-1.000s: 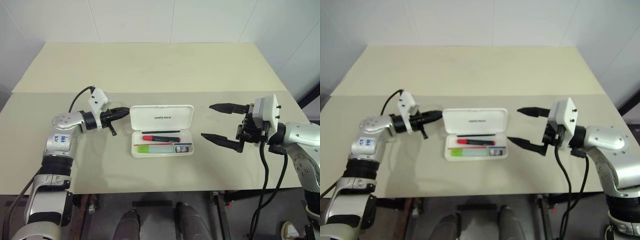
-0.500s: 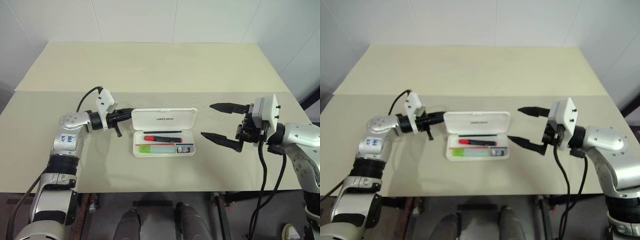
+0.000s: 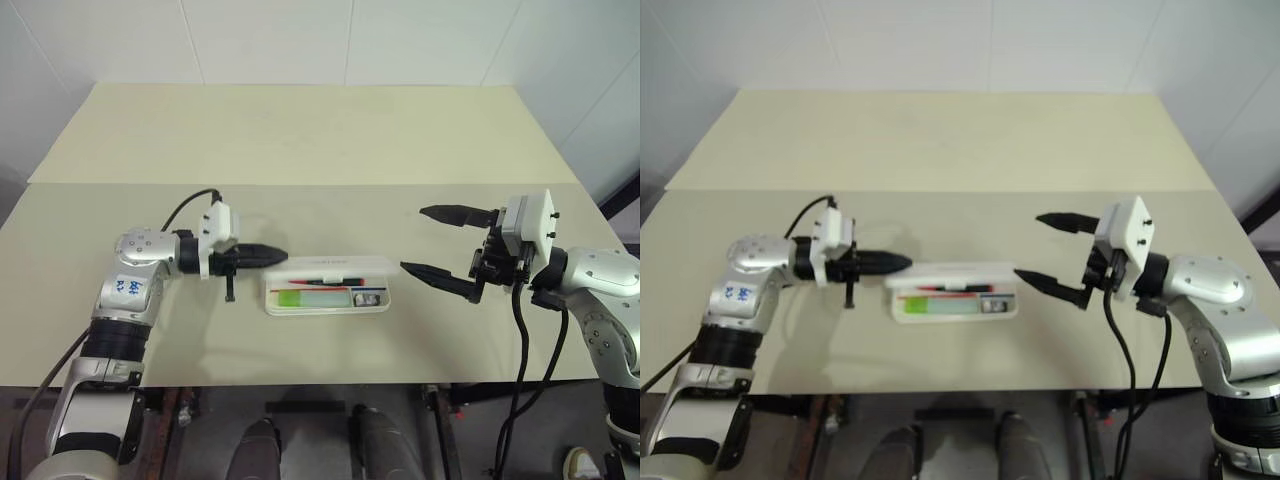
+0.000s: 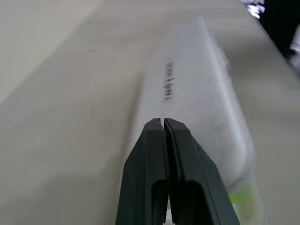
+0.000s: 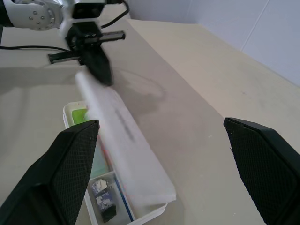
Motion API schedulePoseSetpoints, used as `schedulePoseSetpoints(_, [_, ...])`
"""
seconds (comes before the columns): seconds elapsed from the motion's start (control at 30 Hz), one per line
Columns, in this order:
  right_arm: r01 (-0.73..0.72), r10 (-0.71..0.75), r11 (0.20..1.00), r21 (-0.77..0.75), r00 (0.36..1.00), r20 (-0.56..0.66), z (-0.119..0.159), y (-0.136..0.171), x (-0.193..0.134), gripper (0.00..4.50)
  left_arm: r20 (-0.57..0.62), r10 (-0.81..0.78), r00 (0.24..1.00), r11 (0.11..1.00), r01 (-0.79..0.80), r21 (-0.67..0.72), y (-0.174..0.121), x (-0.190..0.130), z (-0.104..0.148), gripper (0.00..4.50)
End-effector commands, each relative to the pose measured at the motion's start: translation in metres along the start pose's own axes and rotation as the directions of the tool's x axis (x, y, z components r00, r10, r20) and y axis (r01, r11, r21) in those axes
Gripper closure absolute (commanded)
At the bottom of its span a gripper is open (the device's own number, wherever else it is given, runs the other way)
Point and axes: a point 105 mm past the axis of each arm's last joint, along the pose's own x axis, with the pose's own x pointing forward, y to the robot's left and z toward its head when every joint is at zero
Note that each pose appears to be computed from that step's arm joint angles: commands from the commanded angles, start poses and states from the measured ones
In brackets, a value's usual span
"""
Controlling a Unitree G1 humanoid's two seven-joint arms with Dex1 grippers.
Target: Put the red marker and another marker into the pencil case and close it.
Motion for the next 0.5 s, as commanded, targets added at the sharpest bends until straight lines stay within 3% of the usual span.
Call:
schedulePoseSetpoints(0.03, [0.015, -0.013, 0.999, -0.047, 1.0, 0.026, 0.01, 0.0, 0.0, 0.0, -0.022, -0.074, 0.997, 0.997, 0.074, 0.012, -0.01, 0.003, 0.003, 4.48])
schedulePoseSetpoints(0.27, [0.031, -0.03, 0.998, -0.05, 0.999, 0.028, 0.01, 0.0, 0.001, 0.0, -0.123, -0.109, 0.986, 0.994, 0.11, -0.003, -0.019, 0.008, -0.008, 4.48])
schedulePoseSetpoints(0.5, [0.042, -0.04, 0.998, -0.048, 0.999, 0.034, 0.009, 0.002, 0.002, 0.0, -0.216, -0.021, 0.976, 0.998, 0.034, 0.055, -0.005, 0.009, -0.012, 4.48])
